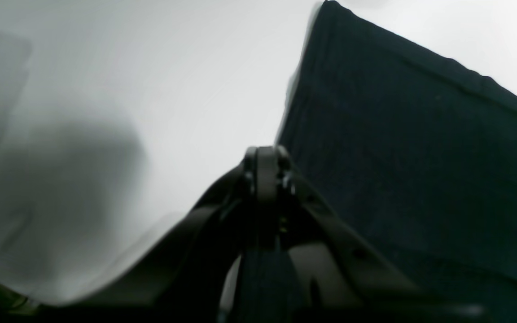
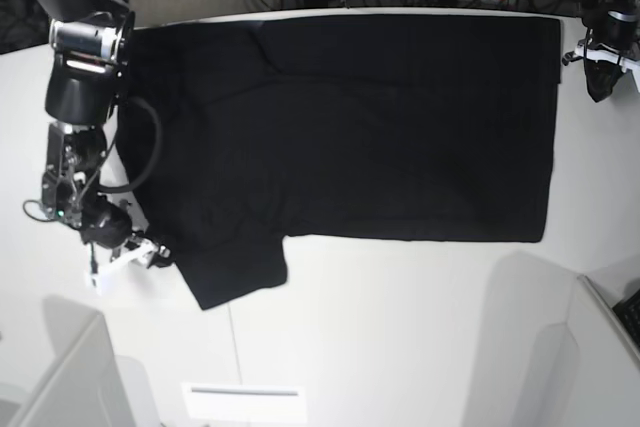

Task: Fold the T-shirt properly
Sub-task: 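Move the right gripper down the shirt side and grasp the hem corner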

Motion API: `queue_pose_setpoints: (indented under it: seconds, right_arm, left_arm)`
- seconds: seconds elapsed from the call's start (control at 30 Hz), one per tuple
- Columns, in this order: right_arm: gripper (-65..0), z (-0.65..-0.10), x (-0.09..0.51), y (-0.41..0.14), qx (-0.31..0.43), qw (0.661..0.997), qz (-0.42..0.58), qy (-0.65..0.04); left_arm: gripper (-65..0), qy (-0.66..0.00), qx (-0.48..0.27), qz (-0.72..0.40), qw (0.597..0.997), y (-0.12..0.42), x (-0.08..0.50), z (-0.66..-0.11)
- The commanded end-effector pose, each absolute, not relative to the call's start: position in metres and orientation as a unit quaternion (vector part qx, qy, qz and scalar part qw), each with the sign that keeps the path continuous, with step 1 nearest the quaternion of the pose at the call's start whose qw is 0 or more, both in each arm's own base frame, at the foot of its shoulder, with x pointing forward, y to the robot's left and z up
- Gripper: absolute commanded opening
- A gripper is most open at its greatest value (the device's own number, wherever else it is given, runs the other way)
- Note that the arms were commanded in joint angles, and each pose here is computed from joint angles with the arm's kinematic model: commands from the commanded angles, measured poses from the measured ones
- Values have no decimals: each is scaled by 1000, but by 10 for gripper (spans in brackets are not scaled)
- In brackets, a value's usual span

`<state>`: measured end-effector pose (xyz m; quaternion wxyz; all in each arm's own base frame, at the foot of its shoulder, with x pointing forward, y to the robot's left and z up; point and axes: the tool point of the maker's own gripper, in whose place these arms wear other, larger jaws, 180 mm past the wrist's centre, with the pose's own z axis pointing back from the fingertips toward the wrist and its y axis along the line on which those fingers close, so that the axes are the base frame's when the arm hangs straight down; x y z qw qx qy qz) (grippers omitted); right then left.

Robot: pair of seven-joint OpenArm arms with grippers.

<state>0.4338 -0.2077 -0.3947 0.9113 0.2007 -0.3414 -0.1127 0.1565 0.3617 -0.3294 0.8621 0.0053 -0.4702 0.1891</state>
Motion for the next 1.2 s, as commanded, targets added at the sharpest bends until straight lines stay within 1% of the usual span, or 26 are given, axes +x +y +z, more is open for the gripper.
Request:
queue_pose_setpoints:
  seconds: [0.0,0.03,0.1,0.27,0.43,0.77,0.9,0.93,0.97,1.07,1.13,1.17]
  right_arm:
    - [-275,-372,457,-212,201,899,-107,-374]
    - [-237,-375,463,-209,201,900,-106,-372]
    - [-195,-380,471,-208,200,901,-113,-367]
    - [-194,-381,495,-205,182,902,-106,-376]
    - [-194,-392,505,-204,144,914,-81,-372]
    - [-197,-417,490,-197,124,932,-57,-337]
    - [-198,-425,482,-182,133,940,-45,-311]
    - [-201,-425,482,-181,134,940,-44,-310]
    - [-221,-426,482,-178,136,940,-43,-309]
    - [-309,-426,482,-175,138,940,-42,-309]
    - [-341,-426,482,-171,140,940,-39,-308]
    - [-347,-426,483,-171,140,940,-39,-309]
  left_arm:
    - [-650,-486,12,181,855,366,160,-318]
    - [-650,-486,12,181,855,366,159,-318]
    - [-650,-486,12,181,855,366,159,-318]
    - [-650,-485,12,181,856,366,159,-318]
    - [-650,-485,12,181,856,366,159,-318]
    - [-650,-484,12,182,856,366,159,-318]
    - [-650,-484,12,182,856,366,159,-318]
    - [-650,-484,12,182,856,366,159,-318]
    - [-650,-484,12,182,856,366,159,-318]
    - [-650,-484,12,182,856,366,159,-319]
    - [-650,-483,12,182,856,366,158,-319]
    - [-650,-483,12,183,856,366,158,-320]
